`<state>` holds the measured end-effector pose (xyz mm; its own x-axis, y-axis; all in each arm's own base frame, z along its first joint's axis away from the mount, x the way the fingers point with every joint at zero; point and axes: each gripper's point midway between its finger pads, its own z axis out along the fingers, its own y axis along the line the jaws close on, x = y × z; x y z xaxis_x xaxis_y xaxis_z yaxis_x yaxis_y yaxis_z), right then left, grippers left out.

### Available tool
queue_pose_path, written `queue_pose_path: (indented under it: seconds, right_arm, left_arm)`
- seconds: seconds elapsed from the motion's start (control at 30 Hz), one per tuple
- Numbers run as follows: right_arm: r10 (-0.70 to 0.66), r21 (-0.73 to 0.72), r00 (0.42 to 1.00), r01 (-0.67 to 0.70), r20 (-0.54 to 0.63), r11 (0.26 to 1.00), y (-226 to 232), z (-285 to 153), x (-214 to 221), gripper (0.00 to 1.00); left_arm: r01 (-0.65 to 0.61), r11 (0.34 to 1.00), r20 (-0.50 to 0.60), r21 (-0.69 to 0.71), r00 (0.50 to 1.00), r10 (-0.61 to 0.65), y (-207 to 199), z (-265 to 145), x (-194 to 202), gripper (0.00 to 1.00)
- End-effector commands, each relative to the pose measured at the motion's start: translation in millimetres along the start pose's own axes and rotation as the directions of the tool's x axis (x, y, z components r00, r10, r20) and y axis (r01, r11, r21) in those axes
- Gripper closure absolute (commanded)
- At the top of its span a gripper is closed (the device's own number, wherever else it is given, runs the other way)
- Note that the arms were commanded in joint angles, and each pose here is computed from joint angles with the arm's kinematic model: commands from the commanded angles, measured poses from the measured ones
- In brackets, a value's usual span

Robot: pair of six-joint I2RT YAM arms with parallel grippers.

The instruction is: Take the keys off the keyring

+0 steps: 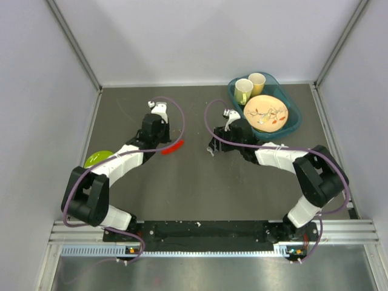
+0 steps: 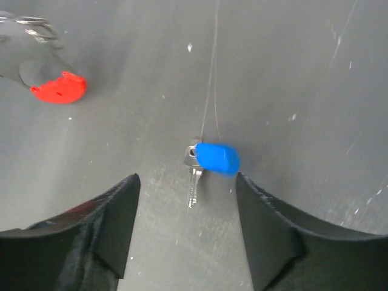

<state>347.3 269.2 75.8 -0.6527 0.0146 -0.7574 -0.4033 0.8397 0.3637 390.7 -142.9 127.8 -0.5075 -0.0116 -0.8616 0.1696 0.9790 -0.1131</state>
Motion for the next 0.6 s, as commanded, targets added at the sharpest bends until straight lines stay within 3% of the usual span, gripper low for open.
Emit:
queue_pose_path:
  seconds: [0.0,0.03,0.1,0.2,0.33,0.4,0.53,0.57]
  right_arm:
    - [-0.044,-0.022,0.995,0.046,0.090,0.999,13.6,-14.7,-44.6,0.27]
    - [-0.049,-0.025,0.996,0.051,0.075,0.998,14.4,-19.8,-42.2,0.22]
    - [-0.058,-0.060,0.995,0.063,0.081,0.996,23.9,-34.8,-48.5,0.01]
    - [-0.050,-0.071,0.996,0.055,0.070,0.996,31.2,-59.4,-50.2,0.01]
    - [0.000,0.043,1.000,-0.001,0.015,0.999,20.1,-93.8,-50.7,0.01]
    - [0.002,0.085,0.998,0.003,-0.057,0.996,14.2,-109.0,-37.3,0.01]
    - [0.031,0.120,0.999,-0.027,-0.025,0.992,12.0,-141.2,-39.3,0.01]
    - [0.036,0.097,0.999,-0.039,0.025,0.995,18.6,-156.4,-48.8,0.01]
  left_arm:
    - [0.026,1.000,-0.011,-0.006,1.000,-0.026,1.2,9.6,-8.0,1.00]
    - [0.025,1.000,-0.025,-0.014,0.999,-0.025,3.5,12.2,-5.5,1.00]
    - [0.032,0.999,-0.057,-0.033,0.998,-0.033,10.3,20.9,4.0,1.00]
    - [0.053,0.996,-0.108,-0.077,0.992,-0.061,21.9,33.0,16.0,1.00]
    - [0.112,0.989,-0.146,-0.097,0.981,-0.125,28.3,38.2,15.5,0.99]
    - [0.122,0.988,-0.126,-0.095,0.983,-0.133,27.8,31.3,5.5,0.94]
    - [0.119,0.990,-0.084,-0.077,0.988,-0.126,23.9,6.4,-24.2,0.76]
    - [0.115,0.991,-0.072,-0.063,0.990,-0.119,21.8,-0.6,-30.8,0.61]
